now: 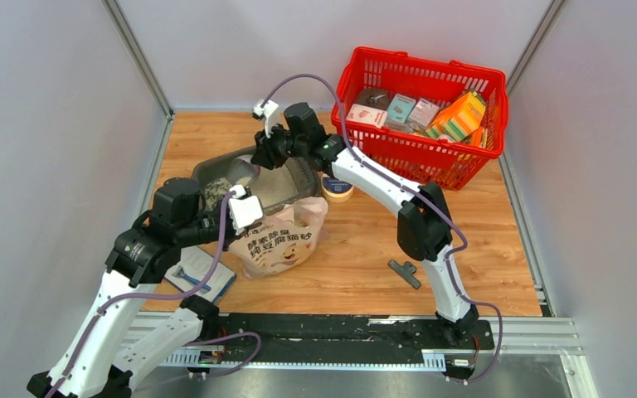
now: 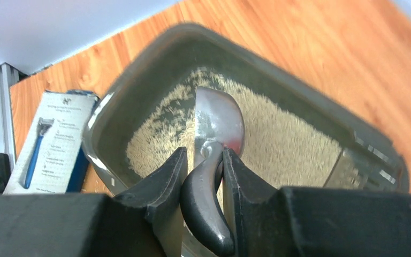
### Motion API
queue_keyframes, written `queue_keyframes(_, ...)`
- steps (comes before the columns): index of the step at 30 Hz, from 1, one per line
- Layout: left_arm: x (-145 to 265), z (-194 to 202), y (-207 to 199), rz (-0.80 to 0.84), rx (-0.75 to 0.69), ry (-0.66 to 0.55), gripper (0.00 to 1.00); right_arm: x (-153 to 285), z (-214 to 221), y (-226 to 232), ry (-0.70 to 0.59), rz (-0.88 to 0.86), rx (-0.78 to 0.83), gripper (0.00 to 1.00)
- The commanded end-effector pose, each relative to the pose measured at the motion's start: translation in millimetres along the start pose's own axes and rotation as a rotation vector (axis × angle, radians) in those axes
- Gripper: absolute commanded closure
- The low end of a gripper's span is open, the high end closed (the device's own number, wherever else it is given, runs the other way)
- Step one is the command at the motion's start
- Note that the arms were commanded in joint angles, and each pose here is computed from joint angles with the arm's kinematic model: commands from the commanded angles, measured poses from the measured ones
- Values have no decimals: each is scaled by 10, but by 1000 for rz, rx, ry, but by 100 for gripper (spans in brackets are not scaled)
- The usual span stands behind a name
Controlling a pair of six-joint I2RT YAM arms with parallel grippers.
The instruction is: Fill the litter box with clean litter
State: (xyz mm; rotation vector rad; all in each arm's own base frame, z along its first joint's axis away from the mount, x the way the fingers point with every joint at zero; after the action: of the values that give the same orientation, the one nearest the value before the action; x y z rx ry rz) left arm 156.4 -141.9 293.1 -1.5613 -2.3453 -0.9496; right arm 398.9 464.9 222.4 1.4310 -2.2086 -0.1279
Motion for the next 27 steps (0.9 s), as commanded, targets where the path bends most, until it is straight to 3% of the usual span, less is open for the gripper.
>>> queue_keyframes(1,91,-401,88,-48,-51,-186,100,511,-976,100,-276,84,188,100)
queue_keyframes(6,101,-422,75,-61,-27,-210,100,1116,-1298,35,-317,111,167,100)
queue_keyframes(9,70,-430,99,-77,10,-224,100,1527,-1396,88,-275,101,133,100)
queue_keyframes(15,-11,-417,212,-133,90,-233,100,2176,-935,400,-11,30,151,100)
queue_keyframes(21,-65,-424,242,-135,130,-240,100,2660,-800,821,20,-25,103,100)
queue_keyframes(27,-28,-430,248,-146,136,-233,100,2881,-697,956,37,-21,92,100)
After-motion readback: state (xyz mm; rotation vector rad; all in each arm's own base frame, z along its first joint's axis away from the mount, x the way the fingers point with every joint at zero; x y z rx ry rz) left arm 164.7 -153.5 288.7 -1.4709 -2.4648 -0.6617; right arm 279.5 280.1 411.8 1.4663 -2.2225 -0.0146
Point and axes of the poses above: each gripper's point midway between its finger pads, its own x axis back along the fingers, its own y axis along the line the jaws close on, z = x × y, the point moved 2 cm from there along x, back along the fingers, and after that the axes turned 9 degrees about -x, right-handed, at the moved point
